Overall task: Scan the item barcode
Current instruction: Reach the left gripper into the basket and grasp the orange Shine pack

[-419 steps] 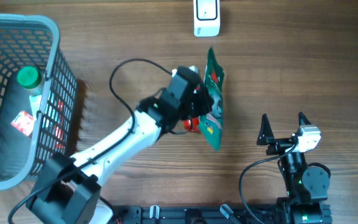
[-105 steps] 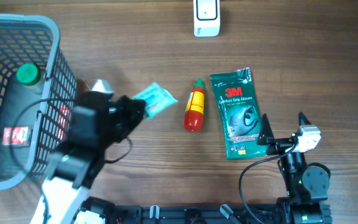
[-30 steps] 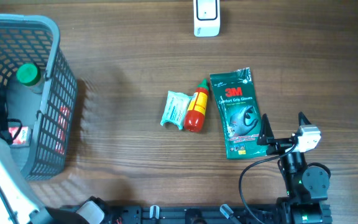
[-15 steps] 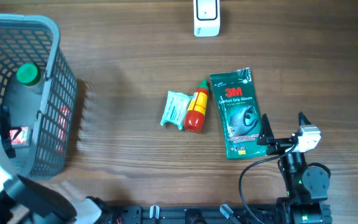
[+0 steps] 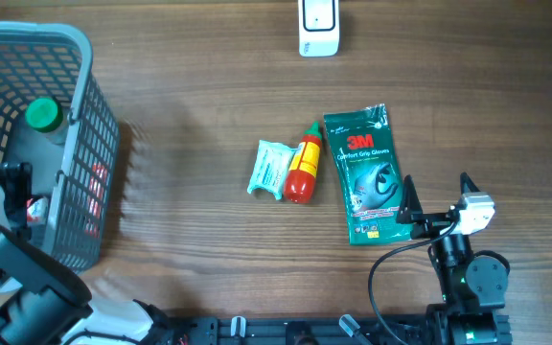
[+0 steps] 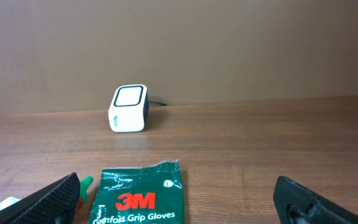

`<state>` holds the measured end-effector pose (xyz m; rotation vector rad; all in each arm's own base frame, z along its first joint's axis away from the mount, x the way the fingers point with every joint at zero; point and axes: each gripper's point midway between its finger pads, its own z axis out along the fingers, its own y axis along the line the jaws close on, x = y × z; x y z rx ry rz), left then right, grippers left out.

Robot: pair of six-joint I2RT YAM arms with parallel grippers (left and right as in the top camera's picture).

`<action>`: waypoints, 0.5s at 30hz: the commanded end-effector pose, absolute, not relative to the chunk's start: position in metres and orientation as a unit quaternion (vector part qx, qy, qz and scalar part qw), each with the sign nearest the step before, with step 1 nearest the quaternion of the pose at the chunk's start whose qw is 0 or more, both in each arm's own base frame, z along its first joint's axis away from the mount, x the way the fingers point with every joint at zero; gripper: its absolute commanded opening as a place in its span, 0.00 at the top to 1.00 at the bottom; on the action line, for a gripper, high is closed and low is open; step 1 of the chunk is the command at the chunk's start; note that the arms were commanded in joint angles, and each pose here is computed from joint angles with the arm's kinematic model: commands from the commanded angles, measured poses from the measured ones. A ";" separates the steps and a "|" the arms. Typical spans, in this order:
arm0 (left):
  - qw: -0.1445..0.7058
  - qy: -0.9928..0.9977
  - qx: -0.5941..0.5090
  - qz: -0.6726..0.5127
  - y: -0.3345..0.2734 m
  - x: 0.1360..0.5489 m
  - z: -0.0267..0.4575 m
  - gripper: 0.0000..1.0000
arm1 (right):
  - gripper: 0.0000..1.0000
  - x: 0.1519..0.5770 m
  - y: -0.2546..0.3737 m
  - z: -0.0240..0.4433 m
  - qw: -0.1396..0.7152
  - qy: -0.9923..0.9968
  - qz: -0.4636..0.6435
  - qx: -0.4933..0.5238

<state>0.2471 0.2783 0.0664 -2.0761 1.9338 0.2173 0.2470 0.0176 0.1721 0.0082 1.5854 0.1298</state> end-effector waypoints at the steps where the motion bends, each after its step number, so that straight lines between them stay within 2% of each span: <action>1: 0.137 0.706 -0.690 0.086 0.278 0.256 0.055 0.00 | 0.00 0.246 0.019 0.174 0.704 0.708 0.059 -0.003; 15: 0.096 0.712 -0.688 0.105 0.274 0.248 0.029 0.02 | 0.00 0.246 0.019 0.174 0.704 0.708 0.059 -0.003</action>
